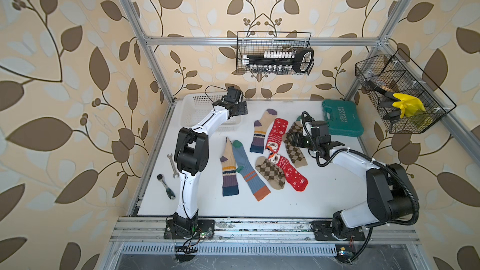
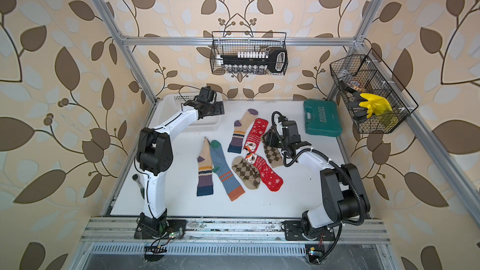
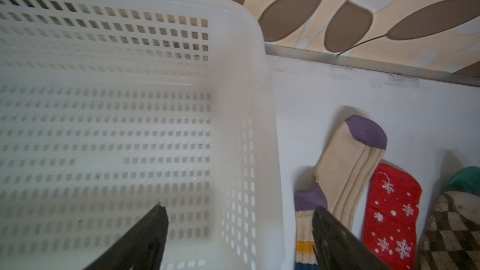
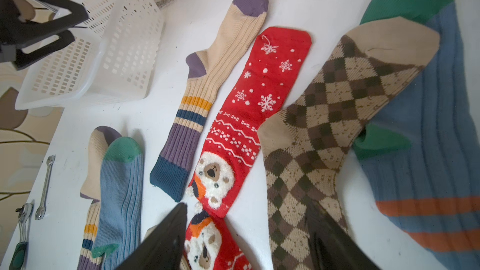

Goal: Place the socks together as a pair
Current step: Move the bin to the center of the board.

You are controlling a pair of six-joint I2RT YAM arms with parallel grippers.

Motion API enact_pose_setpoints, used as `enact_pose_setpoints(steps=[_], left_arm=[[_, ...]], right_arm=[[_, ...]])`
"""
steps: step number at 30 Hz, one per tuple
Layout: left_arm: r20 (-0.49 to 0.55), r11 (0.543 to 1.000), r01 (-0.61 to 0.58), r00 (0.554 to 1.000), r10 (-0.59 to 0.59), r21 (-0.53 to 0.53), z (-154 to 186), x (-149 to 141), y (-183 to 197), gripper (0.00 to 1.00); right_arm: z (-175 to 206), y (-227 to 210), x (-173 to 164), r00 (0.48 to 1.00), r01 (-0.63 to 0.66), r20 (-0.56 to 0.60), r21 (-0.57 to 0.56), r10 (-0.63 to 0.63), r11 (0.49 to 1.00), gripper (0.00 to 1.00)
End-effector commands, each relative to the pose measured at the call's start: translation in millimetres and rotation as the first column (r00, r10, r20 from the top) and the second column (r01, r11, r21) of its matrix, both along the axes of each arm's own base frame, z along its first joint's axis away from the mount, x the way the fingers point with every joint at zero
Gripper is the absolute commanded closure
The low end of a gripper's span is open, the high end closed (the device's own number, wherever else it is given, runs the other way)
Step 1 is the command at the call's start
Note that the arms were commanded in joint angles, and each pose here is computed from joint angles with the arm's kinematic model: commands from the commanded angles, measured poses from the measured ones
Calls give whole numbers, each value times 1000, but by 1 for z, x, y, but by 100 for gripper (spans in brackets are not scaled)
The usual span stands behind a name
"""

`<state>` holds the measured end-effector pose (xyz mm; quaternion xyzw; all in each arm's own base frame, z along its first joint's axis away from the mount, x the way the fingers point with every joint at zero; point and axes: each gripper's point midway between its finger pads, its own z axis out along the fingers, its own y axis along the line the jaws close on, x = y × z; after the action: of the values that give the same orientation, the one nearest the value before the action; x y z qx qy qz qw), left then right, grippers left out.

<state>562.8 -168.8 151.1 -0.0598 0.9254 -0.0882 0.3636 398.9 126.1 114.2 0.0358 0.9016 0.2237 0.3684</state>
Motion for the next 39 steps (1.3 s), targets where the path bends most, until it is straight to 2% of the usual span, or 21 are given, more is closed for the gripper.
enact_pose_setpoints(steps=[1,7,8,16,20,29,32,35,39], left_arm=[[-79,999,48,996,-47,3,-9,-5,-6,11],[-126,990,118,984,-127,-82,-32,-4,-36,11],[-98,985,138,984,-149,-108,-22,1,-46,10],[-37,951,245,966,-256,-190,-3,-4,-117,11],[-3,916,297,951,-309,-268,5,-9,-159,13],[66,844,401,912,-405,-357,14,-26,-234,14],[80,827,433,897,-435,-358,18,-36,-249,14],[89,816,456,886,-456,-354,29,-47,-256,12],[94,832,453,889,-448,-321,56,-65,-239,6]], right_arm=[[19,10,9,998,-43,52,15,42,999,28],[21,11,8,997,-51,60,17,50,999,28],[22,11,8,997,-51,62,16,50,999,28],[26,8,3,996,-47,76,9,46,999,28],[26,4,0,996,-36,78,-5,36,999,28],[20,-6,-1,998,4,66,-42,-1,999,29],[17,-19,-1,997,56,53,-48,-54,997,30],[17,-32,-2,994,95,45,-8,-94,995,30],[26,-35,-1,994,97,56,26,-98,995,30]])
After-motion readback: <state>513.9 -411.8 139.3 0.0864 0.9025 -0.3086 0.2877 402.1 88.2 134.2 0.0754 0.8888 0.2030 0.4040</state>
